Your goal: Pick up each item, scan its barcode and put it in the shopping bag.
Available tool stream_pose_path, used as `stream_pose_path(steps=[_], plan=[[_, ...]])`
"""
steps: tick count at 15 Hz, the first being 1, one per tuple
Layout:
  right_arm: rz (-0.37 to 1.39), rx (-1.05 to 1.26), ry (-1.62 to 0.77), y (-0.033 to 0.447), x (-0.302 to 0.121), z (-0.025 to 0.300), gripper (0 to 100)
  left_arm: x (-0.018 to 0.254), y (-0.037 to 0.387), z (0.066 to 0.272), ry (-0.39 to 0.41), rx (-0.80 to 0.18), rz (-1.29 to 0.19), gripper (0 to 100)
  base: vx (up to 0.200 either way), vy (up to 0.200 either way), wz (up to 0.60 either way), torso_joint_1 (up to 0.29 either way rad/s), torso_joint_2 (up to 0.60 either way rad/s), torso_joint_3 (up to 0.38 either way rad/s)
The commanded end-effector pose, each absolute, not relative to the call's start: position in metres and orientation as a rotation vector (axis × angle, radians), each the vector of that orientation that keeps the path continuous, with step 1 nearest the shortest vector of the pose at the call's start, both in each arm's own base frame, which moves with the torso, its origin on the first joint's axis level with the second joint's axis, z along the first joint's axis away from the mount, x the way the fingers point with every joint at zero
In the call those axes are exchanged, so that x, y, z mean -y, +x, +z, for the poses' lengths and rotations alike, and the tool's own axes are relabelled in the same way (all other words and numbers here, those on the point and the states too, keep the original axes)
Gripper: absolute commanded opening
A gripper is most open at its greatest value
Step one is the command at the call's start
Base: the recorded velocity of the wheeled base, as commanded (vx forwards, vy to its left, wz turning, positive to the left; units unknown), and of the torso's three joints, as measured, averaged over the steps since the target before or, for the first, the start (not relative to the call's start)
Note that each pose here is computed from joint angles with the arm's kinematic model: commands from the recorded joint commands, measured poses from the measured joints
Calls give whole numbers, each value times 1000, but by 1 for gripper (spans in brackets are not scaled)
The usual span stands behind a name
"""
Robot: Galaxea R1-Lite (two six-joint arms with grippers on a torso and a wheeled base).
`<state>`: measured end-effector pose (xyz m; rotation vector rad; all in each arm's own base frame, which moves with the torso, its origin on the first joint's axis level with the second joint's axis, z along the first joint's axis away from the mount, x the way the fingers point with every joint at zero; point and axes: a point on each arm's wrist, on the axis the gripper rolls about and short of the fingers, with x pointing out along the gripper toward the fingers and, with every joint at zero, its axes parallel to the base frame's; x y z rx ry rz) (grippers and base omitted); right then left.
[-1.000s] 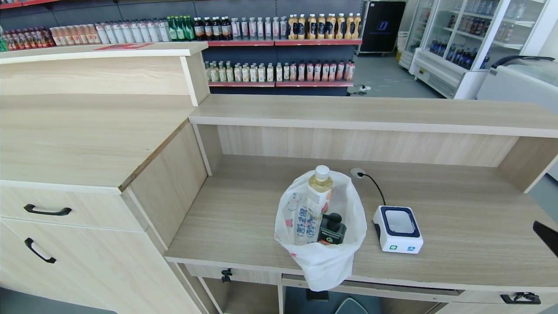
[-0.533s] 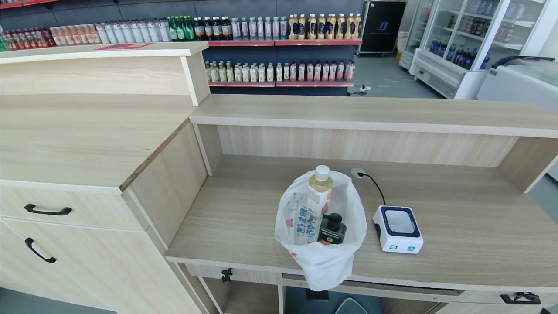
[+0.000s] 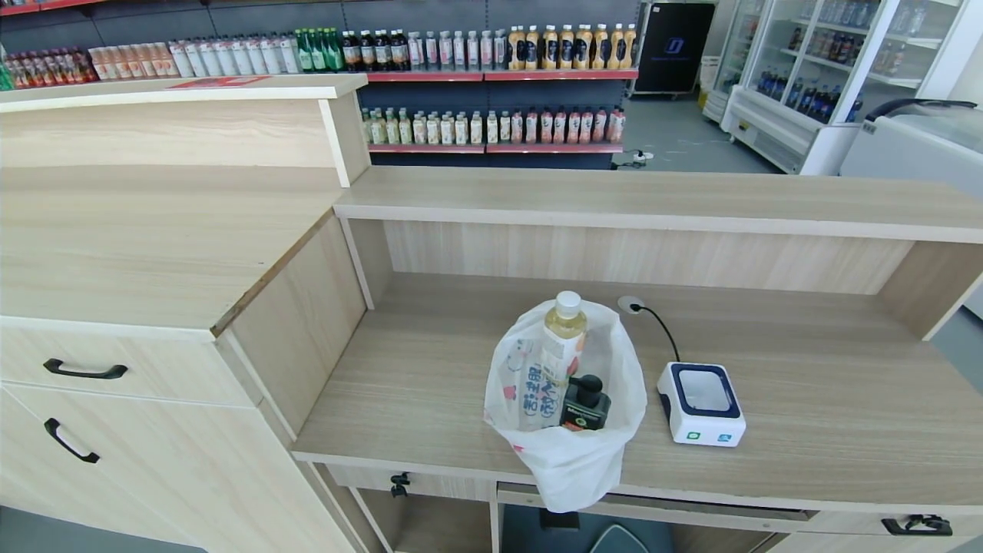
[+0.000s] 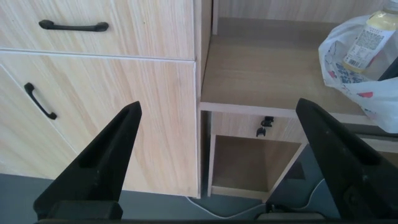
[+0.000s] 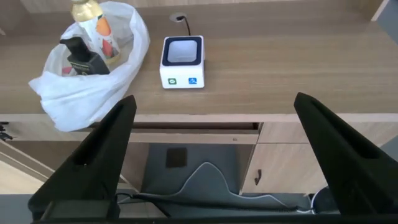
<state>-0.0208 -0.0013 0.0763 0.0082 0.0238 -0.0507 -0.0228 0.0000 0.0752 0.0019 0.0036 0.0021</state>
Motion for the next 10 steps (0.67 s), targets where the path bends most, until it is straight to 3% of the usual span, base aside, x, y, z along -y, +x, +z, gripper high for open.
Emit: stream_pose_path(steps=[1, 10], plan=[[-48, -6, 11, -22, 1, 75, 100, 0, -23, 75, 2, -3, 2, 100, 0, 0, 0, 0, 0, 0], [-49, -6, 11, -22, 1, 75, 100, 0, -23, 75, 3, -3, 3, 100, 0, 0, 0, 0, 0, 0]])
